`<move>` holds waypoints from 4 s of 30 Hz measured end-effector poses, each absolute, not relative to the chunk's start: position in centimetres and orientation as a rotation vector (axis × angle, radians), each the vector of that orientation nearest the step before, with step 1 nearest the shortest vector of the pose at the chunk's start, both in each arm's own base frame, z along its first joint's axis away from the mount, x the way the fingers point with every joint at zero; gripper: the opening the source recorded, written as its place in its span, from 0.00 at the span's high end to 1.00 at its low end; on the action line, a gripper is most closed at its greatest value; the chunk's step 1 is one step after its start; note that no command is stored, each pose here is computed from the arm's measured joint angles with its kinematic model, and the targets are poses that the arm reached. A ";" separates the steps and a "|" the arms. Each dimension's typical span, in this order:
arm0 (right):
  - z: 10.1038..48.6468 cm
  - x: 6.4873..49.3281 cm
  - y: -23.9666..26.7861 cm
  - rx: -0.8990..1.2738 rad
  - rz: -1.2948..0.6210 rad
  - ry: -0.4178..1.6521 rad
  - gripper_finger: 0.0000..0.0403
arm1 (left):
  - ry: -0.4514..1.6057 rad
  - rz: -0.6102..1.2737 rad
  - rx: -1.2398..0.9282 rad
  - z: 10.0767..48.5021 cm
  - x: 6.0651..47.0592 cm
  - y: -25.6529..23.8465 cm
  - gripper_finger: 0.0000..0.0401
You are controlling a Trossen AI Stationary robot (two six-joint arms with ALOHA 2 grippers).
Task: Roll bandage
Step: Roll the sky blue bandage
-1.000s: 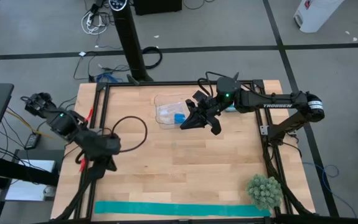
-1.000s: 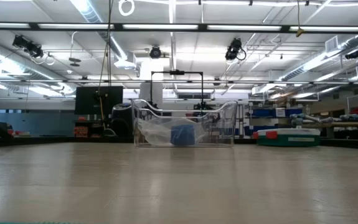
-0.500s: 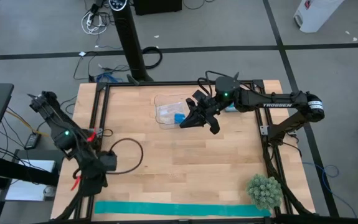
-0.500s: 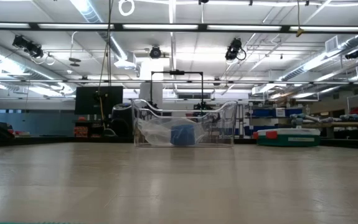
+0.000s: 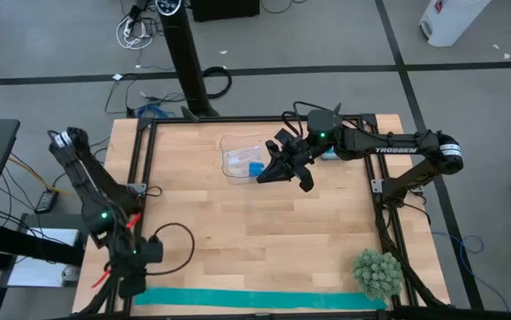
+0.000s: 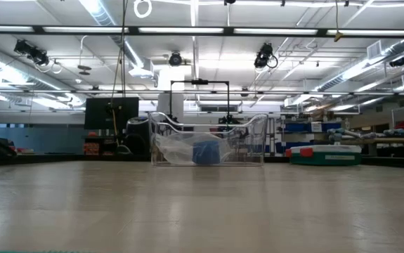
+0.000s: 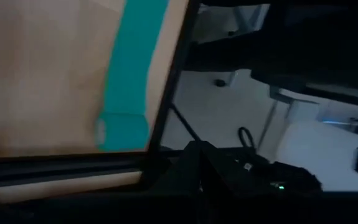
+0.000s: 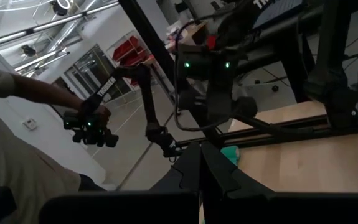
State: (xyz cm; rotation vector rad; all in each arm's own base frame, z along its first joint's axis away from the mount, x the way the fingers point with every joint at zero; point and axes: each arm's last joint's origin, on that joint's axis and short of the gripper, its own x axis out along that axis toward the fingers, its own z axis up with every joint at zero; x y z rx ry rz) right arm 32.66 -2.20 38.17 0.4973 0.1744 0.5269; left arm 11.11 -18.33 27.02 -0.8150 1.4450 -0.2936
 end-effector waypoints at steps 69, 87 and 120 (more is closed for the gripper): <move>38.4 32.5 -3.4 0.504 0.501 0.152 1.00 | 1.612 -0.094 -0.588 21.0 11.2 -20.5 0.95; 38.5 32.5 -3.6 0.515 0.501 0.147 1.00 | 1.638 -0.068 -0.459 26.1 11.3 -20.1 0.95; 38.6 32.3 -4.6 0.474 0.478 0.113 1.00 | 1.826 -0.580 -0.384 22.1 19.7 -22.7 0.95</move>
